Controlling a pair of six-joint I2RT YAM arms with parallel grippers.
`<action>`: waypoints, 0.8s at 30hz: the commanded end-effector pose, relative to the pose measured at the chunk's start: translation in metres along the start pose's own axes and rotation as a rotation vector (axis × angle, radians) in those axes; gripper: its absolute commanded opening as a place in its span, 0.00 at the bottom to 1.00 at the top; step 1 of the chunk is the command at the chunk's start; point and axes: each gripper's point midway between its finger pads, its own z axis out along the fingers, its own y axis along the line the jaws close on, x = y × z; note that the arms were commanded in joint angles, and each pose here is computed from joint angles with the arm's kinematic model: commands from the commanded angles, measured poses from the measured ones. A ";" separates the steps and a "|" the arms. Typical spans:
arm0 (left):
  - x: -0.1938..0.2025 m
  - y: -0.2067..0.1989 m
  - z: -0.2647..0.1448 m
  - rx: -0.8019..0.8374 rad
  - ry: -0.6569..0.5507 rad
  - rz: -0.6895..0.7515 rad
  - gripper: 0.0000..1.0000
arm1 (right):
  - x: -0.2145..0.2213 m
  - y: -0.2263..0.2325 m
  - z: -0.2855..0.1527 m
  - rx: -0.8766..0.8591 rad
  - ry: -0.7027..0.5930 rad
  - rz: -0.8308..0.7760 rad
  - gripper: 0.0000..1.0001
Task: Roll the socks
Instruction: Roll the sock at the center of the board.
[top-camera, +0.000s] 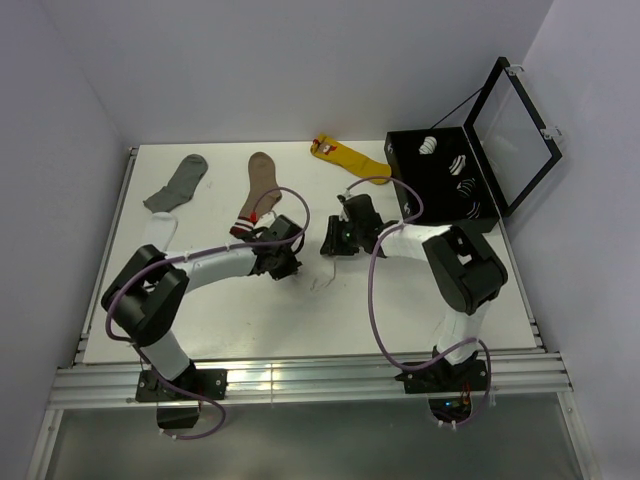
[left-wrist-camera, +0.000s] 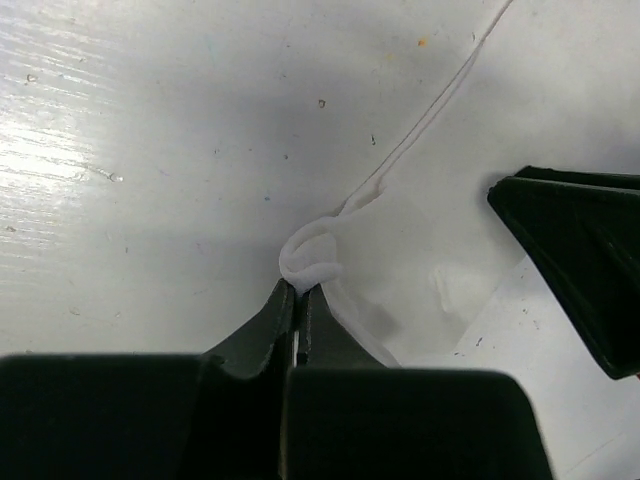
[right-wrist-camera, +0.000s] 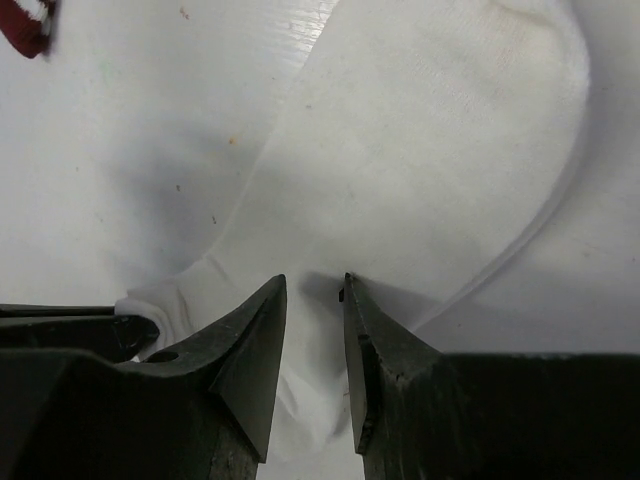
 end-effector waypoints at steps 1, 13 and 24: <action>-0.003 0.003 0.000 -0.059 -0.007 0.062 0.00 | -0.016 -0.004 -0.015 0.050 -0.071 -0.066 0.38; -0.006 -0.002 0.006 -0.103 0.007 0.101 0.00 | 0.026 0.048 -0.074 0.038 -0.311 -0.415 0.56; -0.004 -0.004 0.010 -0.110 0.025 0.118 0.00 | 0.066 0.080 -0.068 0.004 -0.335 -0.672 0.61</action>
